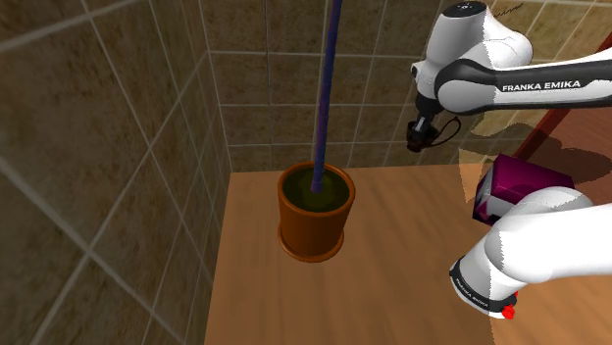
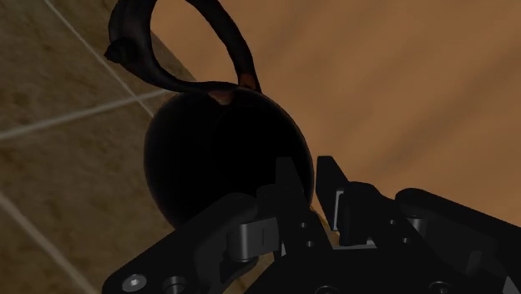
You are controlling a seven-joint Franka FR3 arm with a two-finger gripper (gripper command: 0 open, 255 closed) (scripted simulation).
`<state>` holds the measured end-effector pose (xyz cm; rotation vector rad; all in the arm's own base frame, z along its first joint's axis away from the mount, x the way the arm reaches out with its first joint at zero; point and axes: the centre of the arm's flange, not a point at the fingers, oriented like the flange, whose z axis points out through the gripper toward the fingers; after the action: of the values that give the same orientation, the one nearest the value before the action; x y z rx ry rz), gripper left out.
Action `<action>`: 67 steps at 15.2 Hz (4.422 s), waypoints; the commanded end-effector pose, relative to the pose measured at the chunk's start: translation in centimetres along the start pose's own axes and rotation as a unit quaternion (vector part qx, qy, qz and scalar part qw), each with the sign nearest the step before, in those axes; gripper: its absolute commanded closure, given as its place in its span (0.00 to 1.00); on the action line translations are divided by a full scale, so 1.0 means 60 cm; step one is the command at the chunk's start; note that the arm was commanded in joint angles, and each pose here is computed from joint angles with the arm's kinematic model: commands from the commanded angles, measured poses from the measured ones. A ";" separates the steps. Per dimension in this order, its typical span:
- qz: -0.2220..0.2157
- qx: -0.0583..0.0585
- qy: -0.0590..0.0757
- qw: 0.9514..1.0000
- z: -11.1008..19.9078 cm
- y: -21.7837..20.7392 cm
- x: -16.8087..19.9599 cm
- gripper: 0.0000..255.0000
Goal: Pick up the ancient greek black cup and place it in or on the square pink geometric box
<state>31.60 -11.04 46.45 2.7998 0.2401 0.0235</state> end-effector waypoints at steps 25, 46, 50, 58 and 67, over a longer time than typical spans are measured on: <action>0.000 0.000 0.000 1.000 -0.109 0.098 -0.238 1.00; 0.000 0.000 0.000 1.000 -0.030 0.147 -0.534 1.00; 0.000 0.000 0.000 1.000 0.004 0.135 -0.534 1.00; 0.000 0.000 0.000 1.000 0.032 0.125 -0.533 1.00; 0.000 0.000 0.000 1.000 0.032 0.125 -0.533 0.00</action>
<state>1.36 -24.04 47.44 2.7999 0.2402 0.0235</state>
